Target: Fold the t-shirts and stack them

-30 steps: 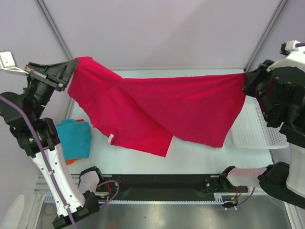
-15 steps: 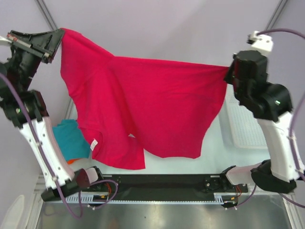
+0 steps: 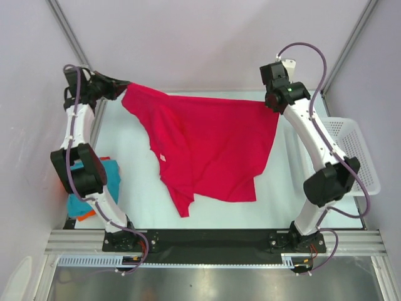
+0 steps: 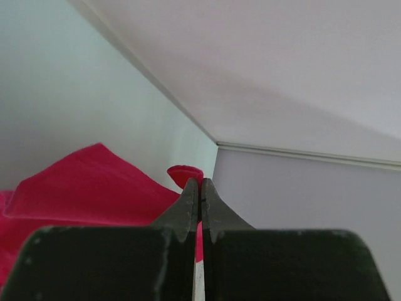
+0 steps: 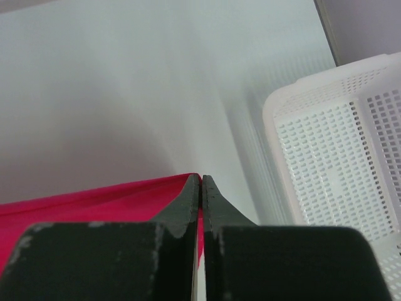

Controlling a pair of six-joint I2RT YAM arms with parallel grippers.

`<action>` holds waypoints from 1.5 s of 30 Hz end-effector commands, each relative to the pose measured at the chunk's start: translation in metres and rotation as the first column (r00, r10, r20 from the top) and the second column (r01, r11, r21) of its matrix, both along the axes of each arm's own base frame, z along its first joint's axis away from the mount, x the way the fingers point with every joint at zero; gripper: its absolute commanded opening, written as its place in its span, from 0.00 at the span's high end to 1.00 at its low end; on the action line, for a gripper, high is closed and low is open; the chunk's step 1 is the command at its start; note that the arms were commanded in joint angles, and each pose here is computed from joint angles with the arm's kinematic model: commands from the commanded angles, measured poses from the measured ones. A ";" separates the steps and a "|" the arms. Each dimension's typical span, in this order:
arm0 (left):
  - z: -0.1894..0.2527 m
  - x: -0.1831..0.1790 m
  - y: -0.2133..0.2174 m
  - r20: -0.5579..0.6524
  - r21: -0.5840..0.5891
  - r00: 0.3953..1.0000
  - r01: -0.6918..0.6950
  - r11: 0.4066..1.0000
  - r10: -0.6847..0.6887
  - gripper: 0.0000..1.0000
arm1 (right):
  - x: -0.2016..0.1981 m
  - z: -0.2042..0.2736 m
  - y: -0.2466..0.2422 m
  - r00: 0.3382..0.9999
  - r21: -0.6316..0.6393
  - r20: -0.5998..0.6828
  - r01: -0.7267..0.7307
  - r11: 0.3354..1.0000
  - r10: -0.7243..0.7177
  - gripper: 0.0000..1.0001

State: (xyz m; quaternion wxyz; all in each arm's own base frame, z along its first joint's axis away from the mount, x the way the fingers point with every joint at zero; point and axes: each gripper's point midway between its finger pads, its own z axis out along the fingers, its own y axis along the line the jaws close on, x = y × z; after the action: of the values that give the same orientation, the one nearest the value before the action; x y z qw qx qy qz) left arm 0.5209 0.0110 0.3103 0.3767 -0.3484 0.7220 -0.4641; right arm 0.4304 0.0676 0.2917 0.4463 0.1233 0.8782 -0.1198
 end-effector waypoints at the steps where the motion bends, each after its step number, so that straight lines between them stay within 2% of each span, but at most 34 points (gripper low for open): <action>1: 0.019 0.012 -0.017 0.092 0.085 0.995 0.019 0.996 -0.027 1.00 | 0.029 0.001 -0.024 0.996 -0.066 0.043 0.085 0.994 -0.082 1.00; 11: -0.006 0.048 -0.039 0.049 0.116 0.996 0.071 0.991 -0.077 1.00 | 0.079 -0.021 -0.056 0.983 -0.164 0.057 0.182 0.970 -0.175 1.00; 15: -0.011 0.058 -0.037 0.048 0.131 0.996 0.071 0.989 -0.078 1.00 | 0.099 -0.033 -0.069 0.976 -0.167 0.056 0.216 0.962 -0.210 1.00; 17: -0.025 0.063 -0.033 0.017 0.140 0.998 0.061 0.988 -0.064 1.00 | 0.111 -0.032 -0.071 0.978 -0.129 0.062 0.207 0.970 -0.200 1.00; 18: -0.028 0.063 -0.030 0.009 0.162 0.999 0.051 0.985 -0.053 1.00 | 0.116 -0.049 -0.069 0.983 -0.124 0.019 0.184 0.975 -0.183 0.96; 19: -0.032 0.062 -0.027 -0.003 0.181 0.999 0.042 0.983 -0.042 0.97 | 0.122 -0.044 -0.069 0.985 -0.096 0.028 0.169 0.981 -0.168 0.87; 20: -0.035 0.063 -0.021 -0.004 0.211 1.000 0.015 0.977 -0.015 0.77 | 0.125 -0.048 -0.064 0.990 -0.066 0.014 0.142 0.988 -0.141 0.70; 22: -0.048 0.060 -0.018 -0.027 0.226 1.000 0.009 0.974 -0.003 0.46 | 0.125 -0.054 -0.061 0.992 -0.062 -0.008 0.127 0.990 -0.128 0.62; 24: -0.049 0.055 -0.018 -0.025 0.247 1.000 0.012 0.969 -0.006 0.10 | 0.124 -0.057 -0.056 0.994 -0.046 -0.015 0.110 0.993 -0.111 0.49; 25: -0.048 0.053 -0.018 -0.023 0.254 1.000 0.012 0.967 -0.006 0.01 | 0.122 -0.050 -0.056 0.994 -0.038 -0.001 0.108 0.993 -0.108 0.43; 29: -0.019 0.031 -0.030 0.033 0.279 0.997 0.056 0.959 -0.068 0.01 | 0.102 -0.048 -0.046 0.996 -0.012 -0.021 0.082 0.997 -0.082 0.40; 31: -0.009 0.014 -0.041 0.048 0.289 0.993 0.089 0.953 -0.107 0.01 | 0.082 -0.030 -0.038 0.998 0.015 0.002 0.065 0.998 -0.065 0.39; 34: 0.010 -0.032 -0.066 0.086 0.342 0.981 0.135 0.930 -0.174 0.01 | 0.046 -0.052 -0.011 0.999 0.059 -0.051 0.002 0.998 0.001 0.39; 35: -0.005 -0.048 -0.084 0.061 0.361 0.974 0.182 0.914 -0.218 0.00 | 0.020 -0.058 -0.008 0.998 0.077 -0.068 -0.013 0.997 0.018 0.39; 36: 0.010 -0.069 -0.092 0.087 0.388 0.970 0.177 0.905 -0.228 0.00 | 0.007 -0.062 0.008 0.997 0.115 -0.065 -0.030 0.993 0.037 0.38; 38: -0.016 -0.096 -0.117 0.037 0.413 0.957 0.249 0.876 -0.289 0.00 | -0.023 -0.054 0.027 0.996 0.198 -0.029 -0.081 0.977 0.088 0.38; 40: -0.020 -0.124 -0.138 0.014 0.436 0.946 0.285 0.853 -0.323 0.00 | -0.057 -0.084 0.053 0.984 0.250 -0.079 -0.137 0.959 0.161 0.37; 41: -0.039 -0.135 -0.143 -0.033 0.426 0.941 0.318 0.847 -0.337 0.01 | -0.071 -0.082 0.058 0.981 0.258 -0.074 -0.154 0.954 0.178 0.38; 42: -0.047 -0.145 -0.150 -0.058 0.420 0.934 0.343 0.840 -0.352 0.00 | -0.090 -0.100 0.071 0.968 0.251 -0.124 -0.181 0.951 0.217 0.37; 45: -0.073 -0.178 -0.171 -0.108 0.426 0.912 0.402 0.811 -0.395 0.01 | -0.122 -0.117 0.075 0.960 0.257 -0.179 -0.166 0.952 0.215 0.37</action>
State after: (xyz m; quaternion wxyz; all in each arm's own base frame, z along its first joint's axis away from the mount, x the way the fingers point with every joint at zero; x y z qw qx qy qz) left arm 0.3702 -0.1543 0.2977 0.3850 -0.0987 0.8276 -0.3965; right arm 0.3413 0.1251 0.1999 0.3770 0.0657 0.9239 -0.0056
